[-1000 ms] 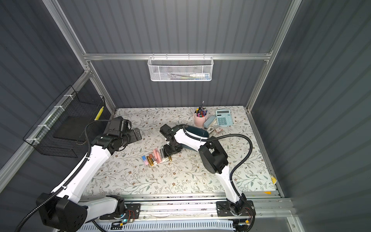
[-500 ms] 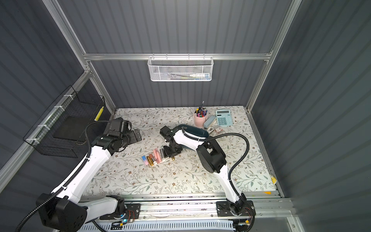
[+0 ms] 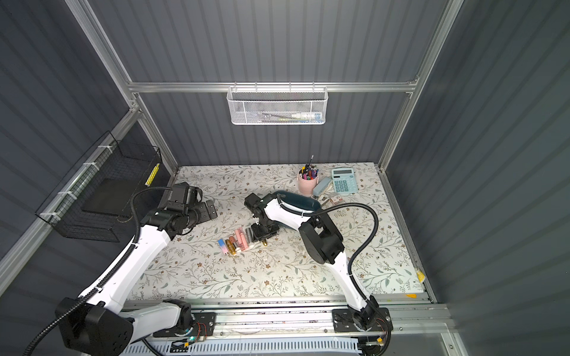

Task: Put the lipstick into the storage box
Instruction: Pick up the lipstick at the center of the board.

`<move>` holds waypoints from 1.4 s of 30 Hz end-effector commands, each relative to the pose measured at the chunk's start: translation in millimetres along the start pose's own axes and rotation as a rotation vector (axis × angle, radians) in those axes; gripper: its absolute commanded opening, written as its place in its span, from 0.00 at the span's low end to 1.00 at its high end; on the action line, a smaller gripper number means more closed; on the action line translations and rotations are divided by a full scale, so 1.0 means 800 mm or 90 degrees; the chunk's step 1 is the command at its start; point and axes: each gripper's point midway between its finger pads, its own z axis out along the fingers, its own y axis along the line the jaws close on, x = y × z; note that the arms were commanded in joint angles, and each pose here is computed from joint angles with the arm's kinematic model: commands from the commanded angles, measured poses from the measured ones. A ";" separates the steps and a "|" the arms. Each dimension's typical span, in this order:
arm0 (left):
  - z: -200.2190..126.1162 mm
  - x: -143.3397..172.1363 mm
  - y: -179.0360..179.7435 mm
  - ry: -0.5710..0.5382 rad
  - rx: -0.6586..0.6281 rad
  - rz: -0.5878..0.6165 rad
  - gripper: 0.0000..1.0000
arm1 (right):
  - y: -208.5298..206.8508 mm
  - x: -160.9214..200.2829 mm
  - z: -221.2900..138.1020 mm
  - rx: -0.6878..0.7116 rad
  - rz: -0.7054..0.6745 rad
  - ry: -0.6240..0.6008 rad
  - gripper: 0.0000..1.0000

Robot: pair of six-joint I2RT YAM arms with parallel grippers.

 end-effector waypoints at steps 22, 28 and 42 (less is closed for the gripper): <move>-0.003 -0.006 0.002 -0.010 -0.002 -0.004 1.00 | -0.008 0.003 -0.052 0.047 -0.011 -0.021 0.21; -0.002 -0.004 0.003 -0.014 -0.001 -0.012 1.00 | -0.003 -0.008 -0.105 0.041 -0.012 -0.074 0.21; 0.033 0.010 -0.027 0.032 0.055 -0.041 1.00 | -0.107 -0.042 -0.173 0.087 0.081 -0.137 0.23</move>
